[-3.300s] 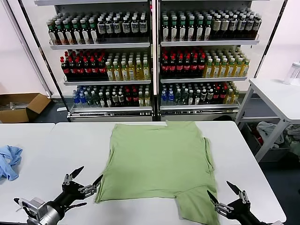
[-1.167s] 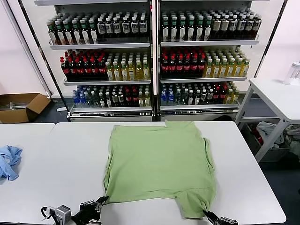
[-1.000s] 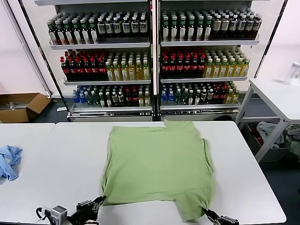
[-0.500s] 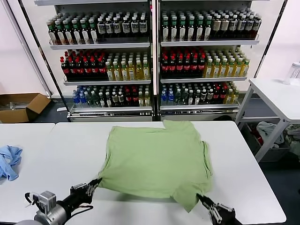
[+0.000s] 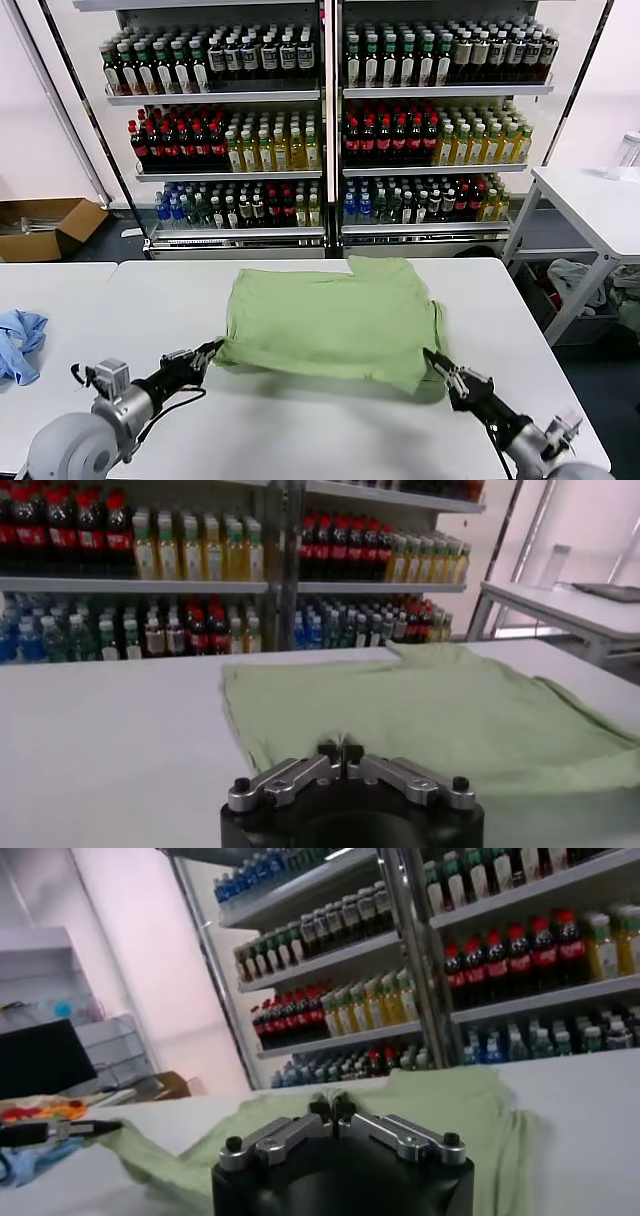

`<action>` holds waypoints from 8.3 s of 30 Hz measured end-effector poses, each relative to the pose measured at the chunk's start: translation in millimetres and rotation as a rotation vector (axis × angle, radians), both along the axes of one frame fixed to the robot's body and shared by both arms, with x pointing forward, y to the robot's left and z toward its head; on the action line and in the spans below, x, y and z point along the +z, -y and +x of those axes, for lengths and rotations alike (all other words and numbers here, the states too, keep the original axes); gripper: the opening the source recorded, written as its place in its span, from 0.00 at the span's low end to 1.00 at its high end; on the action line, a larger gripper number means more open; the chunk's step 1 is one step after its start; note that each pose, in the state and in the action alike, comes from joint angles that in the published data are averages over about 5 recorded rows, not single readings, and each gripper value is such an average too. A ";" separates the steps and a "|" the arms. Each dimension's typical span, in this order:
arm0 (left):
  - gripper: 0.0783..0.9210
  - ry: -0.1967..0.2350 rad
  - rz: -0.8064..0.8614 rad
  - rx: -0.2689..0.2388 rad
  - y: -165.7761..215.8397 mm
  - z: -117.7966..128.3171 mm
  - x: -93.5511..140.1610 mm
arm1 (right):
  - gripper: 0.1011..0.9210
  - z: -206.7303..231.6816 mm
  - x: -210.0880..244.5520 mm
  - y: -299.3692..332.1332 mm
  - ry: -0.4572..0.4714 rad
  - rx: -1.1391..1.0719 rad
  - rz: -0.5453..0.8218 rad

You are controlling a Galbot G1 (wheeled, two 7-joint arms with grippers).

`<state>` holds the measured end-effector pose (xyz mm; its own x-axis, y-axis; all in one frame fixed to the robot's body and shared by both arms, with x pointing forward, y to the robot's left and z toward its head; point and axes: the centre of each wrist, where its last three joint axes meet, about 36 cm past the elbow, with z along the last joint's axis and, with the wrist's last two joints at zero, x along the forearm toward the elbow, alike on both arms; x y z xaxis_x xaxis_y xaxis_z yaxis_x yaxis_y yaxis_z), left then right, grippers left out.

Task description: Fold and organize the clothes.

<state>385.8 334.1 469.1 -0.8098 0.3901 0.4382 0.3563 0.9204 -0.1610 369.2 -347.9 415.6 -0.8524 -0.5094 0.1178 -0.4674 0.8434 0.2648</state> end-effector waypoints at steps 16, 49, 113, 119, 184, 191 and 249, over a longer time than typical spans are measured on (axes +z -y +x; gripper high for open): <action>0.20 -0.041 0.027 0.022 -4.5 52.9 -25.8 | 0.38 63.7 -3.4 -17.6 -0.020 -0.046 -0.150; 0.53 -0.130 0.045 0.032 7.7 17.2 -60.2 | 0.34 -27.9 -15.3 -23.7 -0.283 -0.167 -0.345; 0.59 -0.129 0.181 0.003 -31.3 -117.1 18.2 | 0.78 -94.1 63.2 -10.3 -0.224 -0.050 -0.413; 0.79 -0.091 0.152 -0.046 -38.5 -99.1 26.7 | 0.88 -54.9 72.2 11.3 -0.185 -0.011 -0.398; 0.88 -0.189 0.093 -0.138 -86.5 167.4 -54.5 | 0.47 285.9 -10.0 -68.0 -0.272 0.190 -0.410; 0.85 -0.194 0.091 -0.140 -83.5 167.5 -59.0 | 0.23 282.9 -13.2 -68.8 -0.274 0.183 -0.406; 0.02 -0.089 0.161 -0.114 -55.9 -1.6 -16.7 | 0.01 -8.2 21.2 -20.6 -0.124 0.028 -0.191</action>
